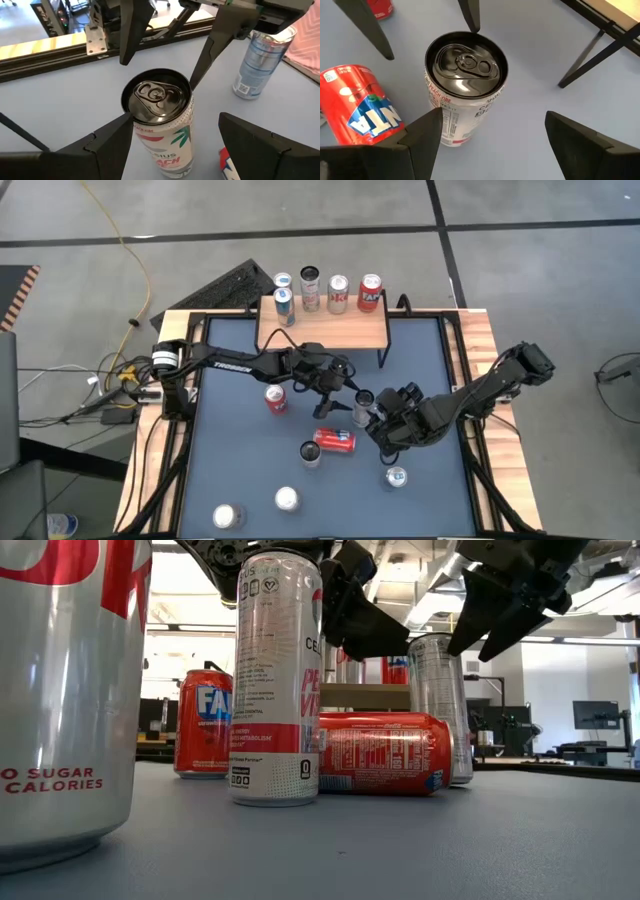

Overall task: Place canned beverage on shelf
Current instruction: Put the top right pink soda can on the shelf aligned with the other pink soda can

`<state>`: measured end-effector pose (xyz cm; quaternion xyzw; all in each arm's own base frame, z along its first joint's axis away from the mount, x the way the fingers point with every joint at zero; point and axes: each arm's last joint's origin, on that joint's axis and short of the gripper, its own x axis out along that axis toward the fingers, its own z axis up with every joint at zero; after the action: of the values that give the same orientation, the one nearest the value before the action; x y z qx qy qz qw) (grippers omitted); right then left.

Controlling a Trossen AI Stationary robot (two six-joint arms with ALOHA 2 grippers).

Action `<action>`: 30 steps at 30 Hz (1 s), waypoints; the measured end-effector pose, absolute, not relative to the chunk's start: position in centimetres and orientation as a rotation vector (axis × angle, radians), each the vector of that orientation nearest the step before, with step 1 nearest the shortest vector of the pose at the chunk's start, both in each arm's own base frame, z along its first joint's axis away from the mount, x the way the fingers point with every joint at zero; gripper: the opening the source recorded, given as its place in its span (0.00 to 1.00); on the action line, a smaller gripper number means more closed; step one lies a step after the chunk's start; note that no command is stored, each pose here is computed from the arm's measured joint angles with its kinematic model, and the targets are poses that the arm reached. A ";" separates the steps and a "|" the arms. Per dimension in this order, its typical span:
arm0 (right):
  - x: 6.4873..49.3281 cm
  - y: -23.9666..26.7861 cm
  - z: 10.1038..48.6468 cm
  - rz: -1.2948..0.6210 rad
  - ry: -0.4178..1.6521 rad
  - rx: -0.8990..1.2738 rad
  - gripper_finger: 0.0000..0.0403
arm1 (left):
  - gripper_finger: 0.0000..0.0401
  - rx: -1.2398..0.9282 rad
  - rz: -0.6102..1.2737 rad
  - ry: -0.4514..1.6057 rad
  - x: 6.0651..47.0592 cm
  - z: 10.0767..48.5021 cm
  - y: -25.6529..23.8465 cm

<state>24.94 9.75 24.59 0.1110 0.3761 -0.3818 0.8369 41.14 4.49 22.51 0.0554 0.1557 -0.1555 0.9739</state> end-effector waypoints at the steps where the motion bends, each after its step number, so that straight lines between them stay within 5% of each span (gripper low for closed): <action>1: 24.9 9.8 24.6 -0.805 0.795 0.232 0.82 | 0.70 0.117 -0.307 0.315 41.1 22.5 4.5; 10: 24.8 10.6 24.6 -0.773 0.780 0.239 0.82 | 0.70 0.098 -0.279 0.327 42.3 19.8 4.9; 18: 25.4 10.7 24.8 -0.727 0.763 0.218 0.82 | 0.70 0.061 -0.389 0.185 42.5 21.2 4.6; 30: 25.7 10.6 24.8 -0.715 0.754 0.217 0.82 | 0.70 0.075 -0.393 0.253 42.4 20.6 4.5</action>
<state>25.68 10.62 24.84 0.1034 0.3596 -0.3410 0.8624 42.35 4.47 20.60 0.0370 0.1254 -0.1948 0.9721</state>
